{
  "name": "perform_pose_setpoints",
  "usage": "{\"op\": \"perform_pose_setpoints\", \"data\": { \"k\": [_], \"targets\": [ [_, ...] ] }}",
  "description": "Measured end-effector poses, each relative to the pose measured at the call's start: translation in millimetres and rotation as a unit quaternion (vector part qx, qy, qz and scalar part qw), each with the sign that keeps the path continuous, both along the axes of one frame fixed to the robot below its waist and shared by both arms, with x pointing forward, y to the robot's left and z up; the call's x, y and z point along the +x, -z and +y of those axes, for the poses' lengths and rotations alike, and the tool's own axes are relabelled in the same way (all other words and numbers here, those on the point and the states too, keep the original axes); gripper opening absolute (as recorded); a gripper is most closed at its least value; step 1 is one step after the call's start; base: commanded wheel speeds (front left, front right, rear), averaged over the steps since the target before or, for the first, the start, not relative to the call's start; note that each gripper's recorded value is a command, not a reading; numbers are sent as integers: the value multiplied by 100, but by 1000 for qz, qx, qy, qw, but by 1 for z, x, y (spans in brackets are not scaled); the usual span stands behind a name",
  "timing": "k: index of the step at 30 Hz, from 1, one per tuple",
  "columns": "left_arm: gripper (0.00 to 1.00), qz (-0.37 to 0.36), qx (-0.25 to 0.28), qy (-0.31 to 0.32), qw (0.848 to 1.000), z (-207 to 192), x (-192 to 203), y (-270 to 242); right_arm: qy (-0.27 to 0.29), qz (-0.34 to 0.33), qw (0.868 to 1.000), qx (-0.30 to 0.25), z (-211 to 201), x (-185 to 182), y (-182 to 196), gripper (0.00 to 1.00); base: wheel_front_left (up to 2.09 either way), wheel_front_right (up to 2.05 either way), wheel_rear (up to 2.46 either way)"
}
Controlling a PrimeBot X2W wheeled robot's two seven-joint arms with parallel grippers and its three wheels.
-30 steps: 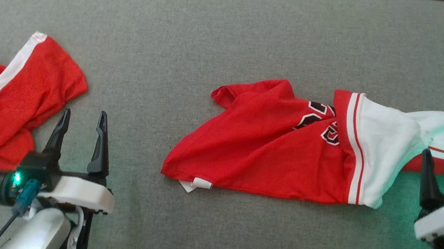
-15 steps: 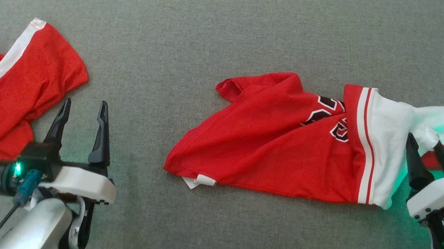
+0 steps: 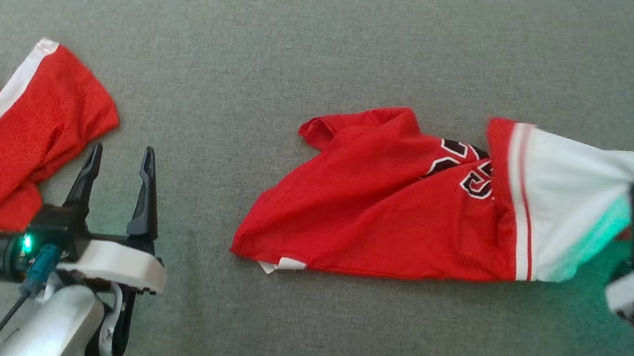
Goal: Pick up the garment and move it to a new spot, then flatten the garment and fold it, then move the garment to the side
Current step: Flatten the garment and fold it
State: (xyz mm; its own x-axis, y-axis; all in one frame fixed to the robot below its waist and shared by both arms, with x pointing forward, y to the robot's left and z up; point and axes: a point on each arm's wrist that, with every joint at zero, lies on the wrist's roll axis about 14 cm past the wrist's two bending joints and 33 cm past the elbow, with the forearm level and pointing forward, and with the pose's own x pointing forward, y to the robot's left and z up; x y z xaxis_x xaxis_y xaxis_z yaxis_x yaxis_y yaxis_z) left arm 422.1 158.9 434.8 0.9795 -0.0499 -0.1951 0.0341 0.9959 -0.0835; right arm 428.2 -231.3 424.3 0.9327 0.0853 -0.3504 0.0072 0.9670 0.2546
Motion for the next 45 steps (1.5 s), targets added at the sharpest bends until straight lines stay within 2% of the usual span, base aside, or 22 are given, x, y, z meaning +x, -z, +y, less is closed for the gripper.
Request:
{"op": "perform_pose_setpoints", "data": {
  "k": [2,6,9,11,12,13,17,22,25,28,34,45],
  "targets": [
    [100,-4,0,1,1000,-1,0,-3,29,8,1000,5,-15,-14,0,0,0,0,0],
    [100,-9,-1,5,1000,-4,-1,-7,85,90,992,30,-31,-74,29,0,0,0,0],
    [100,-8,-3,11,1000,-9,-1,-6,104,160,980,47,-27,-118,48,0,0,0,0],
    [100,-6,-5,14,1000,-11,-2,-5,102,183,976,53,-21,-129,50,0,0,0,0],
    [100,-5,-5,15,1000,-12,-2,-5,102,180,977,56,-19,-128,46,31,0,0,0],
    [100,-7,-5,16,1000,-13,-2,-6,100,176,978,54,-19,-126,42,100,0,0,0],
    [100,-9,-3,16,1000,-13,-3,-7,100,136,985,34,-22,-115,23,100,0,0,0],
    [100,-15,-3,10,1000,-9,-6,-12,75,7,996,-37,-19,-79,-27,100,0,0,0],
    [100,-20,-2,5,1000,-5,-7,-15,33,-85,994,-61,5,-55,-65,100,0,0,0],
    [100,-23,-1,2,1000,-2,-9,-17,-8,-131,990,-57,31,-43,-82,100,0,0,0],
    [100,-27,-5,-2,1000,1,-16,-22,-52,-163,984,-39,62,-42,-94,100,0,0,0],
    [100,-17,-7,5,1000,-3,-22,-17,-49,-166,985,-18,65,-45,-93,100,0,0,0]
  ]
}}
